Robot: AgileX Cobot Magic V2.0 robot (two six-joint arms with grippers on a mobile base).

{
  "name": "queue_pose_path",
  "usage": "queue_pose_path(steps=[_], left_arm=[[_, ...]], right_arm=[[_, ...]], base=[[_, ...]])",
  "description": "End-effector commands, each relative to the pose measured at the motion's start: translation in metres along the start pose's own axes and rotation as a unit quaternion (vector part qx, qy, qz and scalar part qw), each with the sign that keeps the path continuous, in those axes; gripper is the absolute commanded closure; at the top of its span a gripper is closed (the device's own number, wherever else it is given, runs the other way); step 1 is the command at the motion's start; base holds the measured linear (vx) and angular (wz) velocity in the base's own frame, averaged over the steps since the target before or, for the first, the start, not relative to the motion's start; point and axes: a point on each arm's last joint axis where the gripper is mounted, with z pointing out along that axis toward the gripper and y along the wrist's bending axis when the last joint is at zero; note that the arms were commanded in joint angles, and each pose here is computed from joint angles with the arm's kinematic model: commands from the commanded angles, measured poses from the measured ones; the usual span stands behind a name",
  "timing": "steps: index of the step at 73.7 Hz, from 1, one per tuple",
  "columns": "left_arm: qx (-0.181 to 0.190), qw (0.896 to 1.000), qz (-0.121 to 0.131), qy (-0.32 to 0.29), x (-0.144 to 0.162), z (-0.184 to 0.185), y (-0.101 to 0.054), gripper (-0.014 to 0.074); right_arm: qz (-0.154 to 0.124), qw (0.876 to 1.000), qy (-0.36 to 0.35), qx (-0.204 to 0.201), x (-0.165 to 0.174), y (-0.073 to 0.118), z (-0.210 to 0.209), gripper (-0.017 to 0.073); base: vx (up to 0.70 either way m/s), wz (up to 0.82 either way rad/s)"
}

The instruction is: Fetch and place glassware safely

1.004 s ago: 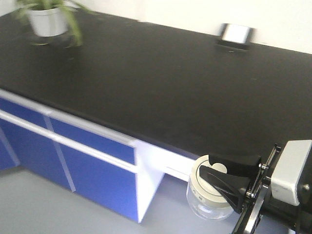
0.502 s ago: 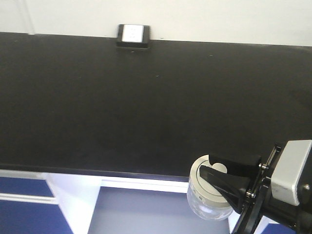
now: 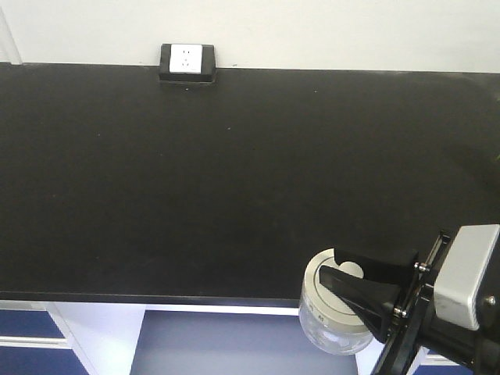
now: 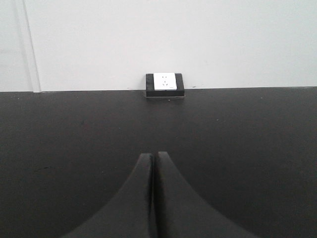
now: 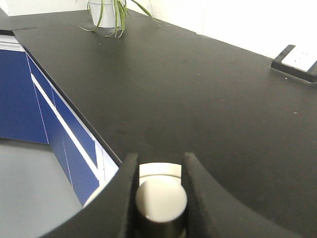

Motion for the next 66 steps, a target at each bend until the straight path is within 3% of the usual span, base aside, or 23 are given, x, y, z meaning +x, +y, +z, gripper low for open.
queue_pose_path(steps=[1,66], left_arm=[[0.007,0.999,-0.005,-0.040,-0.0144,0.0001,-0.0017,0.0601],[0.007,0.999,-0.005,-0.040,-0.0144,0.0001,-0.0017,0.0601]], right_arm=[[0.003,0.999,-0.042,-0.013,-0.0159,0.0012,-0.0004,0.0560],[0.003,0.999,-0.042,-0.013,-0.0159,0.0012,-0.0004,0.0560]], base=[[0.08,0.04],[0.12,-0.02]])
